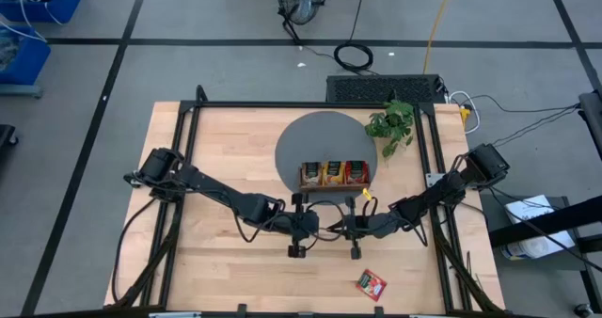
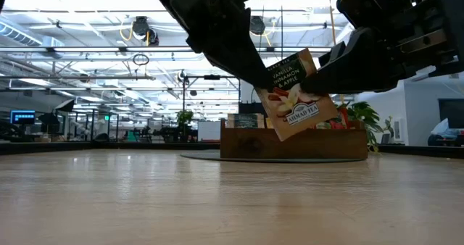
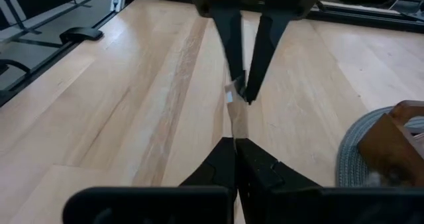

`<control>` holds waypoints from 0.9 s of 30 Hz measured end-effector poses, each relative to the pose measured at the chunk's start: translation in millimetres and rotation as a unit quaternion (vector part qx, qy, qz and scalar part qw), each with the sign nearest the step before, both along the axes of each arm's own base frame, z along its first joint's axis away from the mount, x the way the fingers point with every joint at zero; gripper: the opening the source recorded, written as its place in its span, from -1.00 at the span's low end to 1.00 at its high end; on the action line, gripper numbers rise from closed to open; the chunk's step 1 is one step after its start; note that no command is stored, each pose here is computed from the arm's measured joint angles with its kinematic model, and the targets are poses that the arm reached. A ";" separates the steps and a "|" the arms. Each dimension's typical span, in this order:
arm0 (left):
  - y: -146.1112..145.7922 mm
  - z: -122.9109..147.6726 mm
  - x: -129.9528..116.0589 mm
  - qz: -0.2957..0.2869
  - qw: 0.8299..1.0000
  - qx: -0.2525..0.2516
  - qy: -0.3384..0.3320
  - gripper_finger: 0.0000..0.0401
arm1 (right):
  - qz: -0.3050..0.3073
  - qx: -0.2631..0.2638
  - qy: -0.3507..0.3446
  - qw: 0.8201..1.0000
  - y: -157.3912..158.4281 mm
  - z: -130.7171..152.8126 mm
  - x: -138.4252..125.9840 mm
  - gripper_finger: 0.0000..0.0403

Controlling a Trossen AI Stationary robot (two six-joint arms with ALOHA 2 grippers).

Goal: Pick & Place Tea
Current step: Put the brown tea bag into the left section of the wooden organizer

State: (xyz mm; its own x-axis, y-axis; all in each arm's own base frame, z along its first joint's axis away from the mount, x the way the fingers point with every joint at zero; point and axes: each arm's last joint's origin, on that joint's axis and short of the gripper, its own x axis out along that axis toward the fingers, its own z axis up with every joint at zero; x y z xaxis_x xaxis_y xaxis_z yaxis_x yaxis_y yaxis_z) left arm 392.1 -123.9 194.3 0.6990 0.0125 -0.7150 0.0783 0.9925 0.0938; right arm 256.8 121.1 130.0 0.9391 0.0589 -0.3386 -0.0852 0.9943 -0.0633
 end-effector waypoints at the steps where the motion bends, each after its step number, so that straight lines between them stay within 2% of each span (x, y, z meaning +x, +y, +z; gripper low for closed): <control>1: 0.0 0.0 0.0 -0.003 1.000 0.003 0.000 -0.95 | 0.000 0.000 0.000 1.000 0.0 -0.1 0.0 -1.00; 4: 0.3 -0.9 -0.9 -0.011 1.000 0.013 0.007 -0.97 | -0.004 0.008 0.001 1.000 -0.1 -0.1 0.0 -0.99; 7: 1.5 -3.6 -4.0 -0.010 0.999 0.023 0.027 -0.98 | -0.005 0.013 0.003 1.000 0.0 -0.3 -0.1 -0.89; 15: 9.1 -1.3 -12.9 -0.012 0.994 0.084 0.064 -0.99 | -0.035 0.025 0.038 0.998 -2.4 -7.3 -2.8 -0.32; 19: 22.9 26.4 -25.0 0.002 0.992 0.112 0.066 -0.99 | -0.056 0.057 0.066 0.995 -3.6 -12.3 -5.3 -0.11; 23: 45.0 61.4 -34.6 0.028 0.993 0.114 0.029 -0.99 | -0.087 0.069 0.070 0.991 -5.4 -14.1 -6.2 -0.02; 27: 74.8 67.5 -36.2 0.038 0.989 0.136 0.046 -0.99 | -0.096 0.082 0.075 0.989 -4.3 -17.9 -6.5 -0.02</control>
State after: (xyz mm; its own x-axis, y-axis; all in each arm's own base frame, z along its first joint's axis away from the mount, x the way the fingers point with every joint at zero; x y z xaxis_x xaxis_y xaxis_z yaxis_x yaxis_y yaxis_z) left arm 355.9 -49.1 261.7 0.6209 0.2620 -0.7388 0.0256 0.9352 0.3531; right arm 250.3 116.8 112.2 0.8787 -0.0502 -0.4748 0.1101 0.9890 0.0991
